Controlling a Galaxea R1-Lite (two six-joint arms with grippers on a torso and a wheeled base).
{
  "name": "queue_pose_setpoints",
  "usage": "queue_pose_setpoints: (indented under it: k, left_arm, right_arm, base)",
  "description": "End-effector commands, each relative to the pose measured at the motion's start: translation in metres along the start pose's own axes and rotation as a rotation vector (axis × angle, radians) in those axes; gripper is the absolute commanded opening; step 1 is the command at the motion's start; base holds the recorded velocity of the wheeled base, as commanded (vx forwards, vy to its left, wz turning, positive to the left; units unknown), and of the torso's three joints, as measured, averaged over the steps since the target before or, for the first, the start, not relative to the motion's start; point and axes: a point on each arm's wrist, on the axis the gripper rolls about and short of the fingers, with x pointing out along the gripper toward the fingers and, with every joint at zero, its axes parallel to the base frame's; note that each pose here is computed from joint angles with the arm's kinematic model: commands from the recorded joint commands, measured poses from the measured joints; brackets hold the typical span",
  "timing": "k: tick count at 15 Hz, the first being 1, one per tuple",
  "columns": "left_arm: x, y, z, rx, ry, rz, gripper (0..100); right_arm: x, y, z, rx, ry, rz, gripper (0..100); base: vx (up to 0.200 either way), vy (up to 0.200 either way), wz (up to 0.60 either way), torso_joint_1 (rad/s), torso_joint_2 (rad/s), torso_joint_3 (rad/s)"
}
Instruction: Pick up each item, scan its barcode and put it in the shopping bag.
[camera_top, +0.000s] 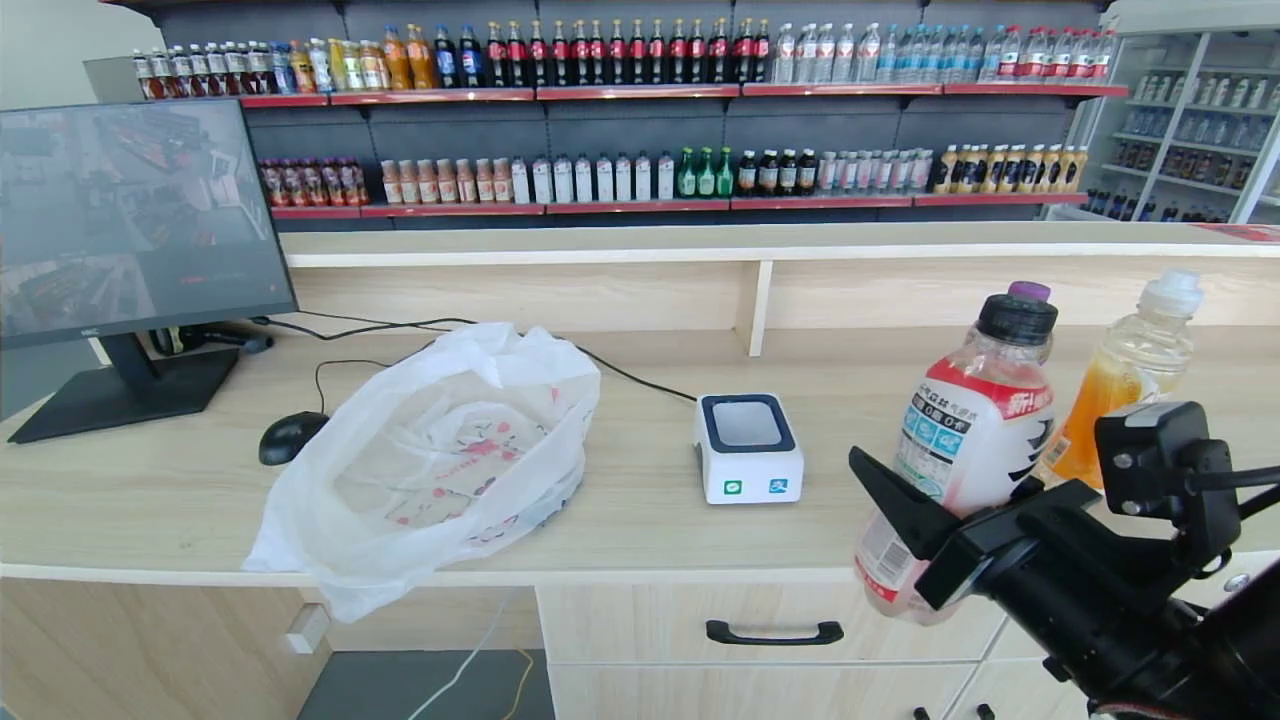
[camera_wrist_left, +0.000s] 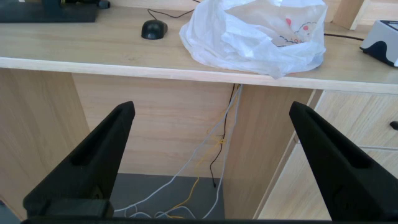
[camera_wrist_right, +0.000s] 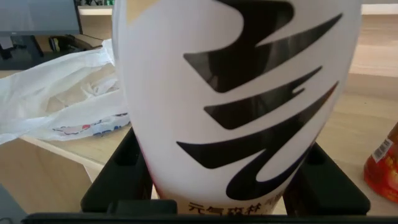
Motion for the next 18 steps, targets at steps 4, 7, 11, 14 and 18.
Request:
queue_pose_setpoints:
  k: [4, 7, 11, 14, 18]
  left_arm:
    - [0.000, 0.000, 0.000, 0.000, 0.000, 0.000, 100]
    - [0.000, 0.000, 0.000, 0.000, -0.002, 0.000, 100]
    - [0.000, 0.000, 0.000, -0.002, 0.000, 0.000, 100]
    - [0.000, 0.000, 0.000, -0.003, -0.002, 0.000, 100]
    - [0.000, 0.000, 0.000, -0.003, -0.002, 0.000, 100]
  right_arm:
    - [0.000, -0.010, 0.004, -0.003, -0.018, -0.046, 0]
    - [0.001, -0.013, 0.004, -0.013, -0.020, -0.059, 0]
    - [0.003, -0.019, 0.006, -0.020, -0.028, -0.091, 0]
    - [-0.001, -0.020, 0.010, -0.015, -0.045, -0.091, 0]
    - [-0.005, -0.021, 0.012, -0.013, -0.053, -0.095, 0]
  base:
    - [0.000, 0.000, 0.00, 0.000, 0.00, 0.000]
    - [0.000, 0.000, 0.00, 0.000, 0.00, 0.000]
    - [0.000, 0.000, 0.00, 0.000, 0.00, 0.000]
    - [0.000, 0.000, 0.00, 0.000, 0.00, 0.000]
    - [-0.100, 0.000, 0.00, 0.000, 0.00, 0.000]
